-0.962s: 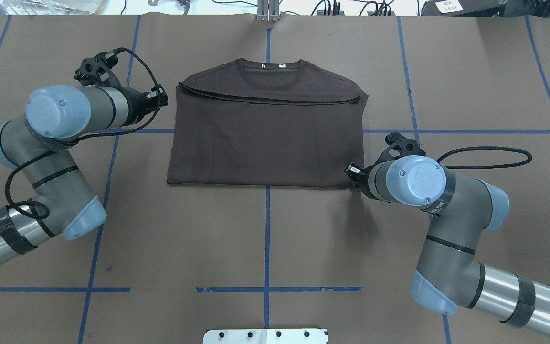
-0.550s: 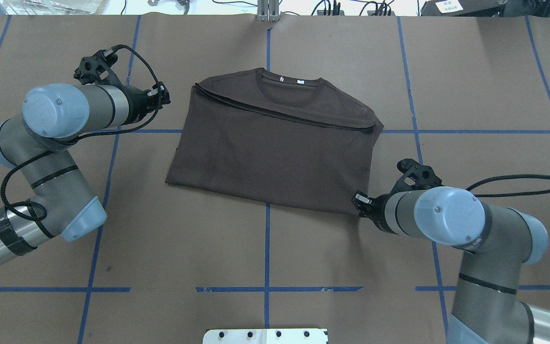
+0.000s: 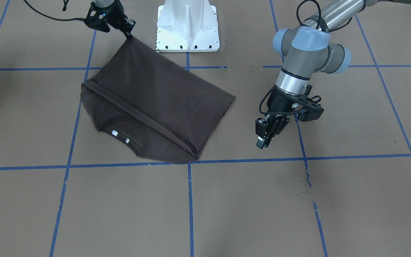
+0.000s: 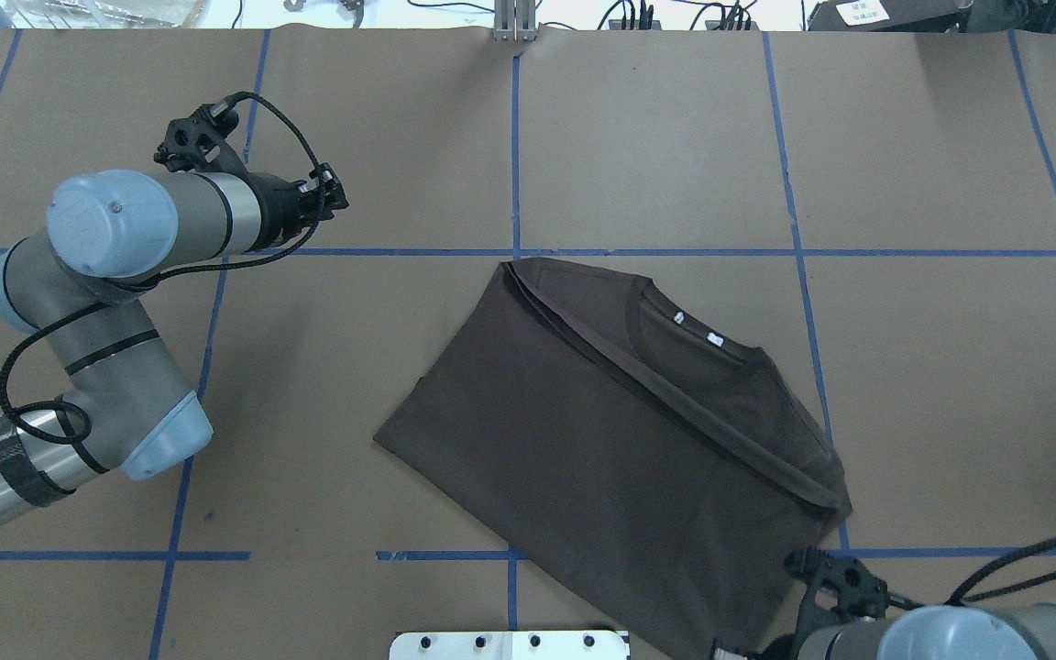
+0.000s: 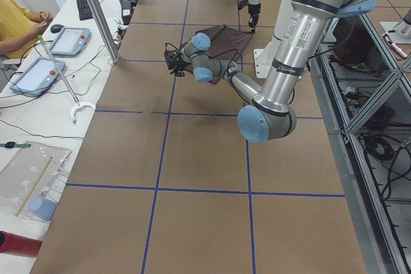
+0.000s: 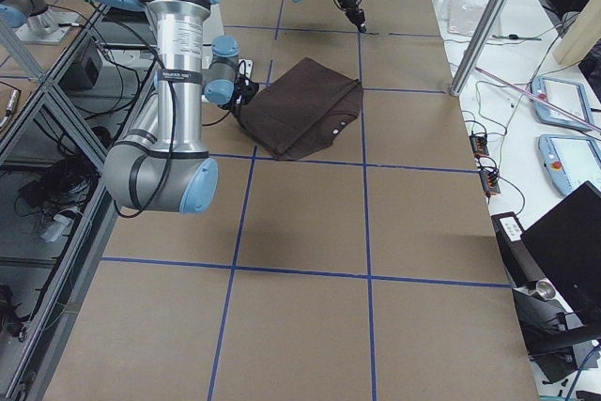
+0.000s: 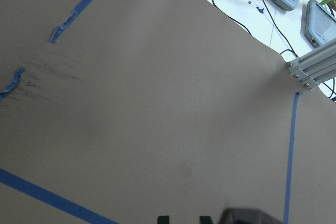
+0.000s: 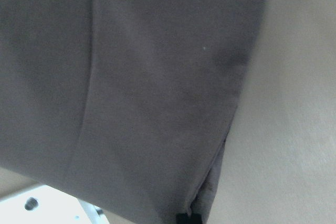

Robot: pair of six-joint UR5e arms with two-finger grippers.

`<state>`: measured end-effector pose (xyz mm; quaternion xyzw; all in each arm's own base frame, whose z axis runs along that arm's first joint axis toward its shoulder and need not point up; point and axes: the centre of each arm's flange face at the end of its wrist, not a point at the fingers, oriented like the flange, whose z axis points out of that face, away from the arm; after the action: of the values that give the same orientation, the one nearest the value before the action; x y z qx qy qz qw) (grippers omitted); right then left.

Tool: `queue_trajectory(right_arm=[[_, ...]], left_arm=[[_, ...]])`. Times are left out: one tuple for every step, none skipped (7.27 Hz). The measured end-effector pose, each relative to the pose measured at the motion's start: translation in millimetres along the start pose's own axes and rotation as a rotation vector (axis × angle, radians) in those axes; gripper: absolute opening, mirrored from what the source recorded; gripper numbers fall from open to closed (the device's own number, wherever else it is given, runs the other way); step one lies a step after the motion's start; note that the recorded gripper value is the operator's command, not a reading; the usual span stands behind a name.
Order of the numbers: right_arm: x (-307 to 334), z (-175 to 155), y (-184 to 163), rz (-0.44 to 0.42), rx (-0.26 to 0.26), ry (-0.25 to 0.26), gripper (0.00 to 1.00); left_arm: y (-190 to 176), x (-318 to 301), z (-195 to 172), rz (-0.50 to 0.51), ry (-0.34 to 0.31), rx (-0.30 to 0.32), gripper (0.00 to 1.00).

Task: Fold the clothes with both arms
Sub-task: 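Drag the folded shirt away from the left arm with the right gripper, then grasp the folded shirt's near edge with both grippers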

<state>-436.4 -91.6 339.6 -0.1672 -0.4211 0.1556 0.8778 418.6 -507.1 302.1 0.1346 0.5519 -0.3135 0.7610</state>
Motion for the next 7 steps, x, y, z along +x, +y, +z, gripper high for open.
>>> queue_trajectory(right_arm=[[11.2,9.1,25.4,-0.026,-0.013,0.017,1.00],[12.1,10.8,29.3,-0.030,0.012,0.003,1.00],[4.0,4.0,10.8,-0.004,0.061,-0.029,1.00],[-10.8,-14.0,-25.8,0.049,0.129,-0.082,1.00],[-29.8,-40.6,-64.4,0.106,0.196,-0.152,1.00],[-50.7,-65.5,-96.1,0.154,0.249,-0.224,1.00],[-67.5,-83.6,-121.2,0.188,0.293,-0.277,1.00]], left_arm=[[16.1,5.2,-4.4,-0.018,0.012,-0.041,0.32],[42.2,12.1,-10.7,-0.052,0.028,-0.094,0.32],[69.7,13.9,-18.6,-0.086,0.031,-0.142,0.32],[98.0,8.7,-28.1,-0.116,0.014,-0.187,0.32],[129.3,2.4,-37.0,-0.148,-0.030,-0.230,0.36],[166.0,-3.6,-44.0,-0.172,-0.123,-0.262,0.38],[202.2,-10.4,-48.5,-0.168,-0.225,-0.283,0.39]])
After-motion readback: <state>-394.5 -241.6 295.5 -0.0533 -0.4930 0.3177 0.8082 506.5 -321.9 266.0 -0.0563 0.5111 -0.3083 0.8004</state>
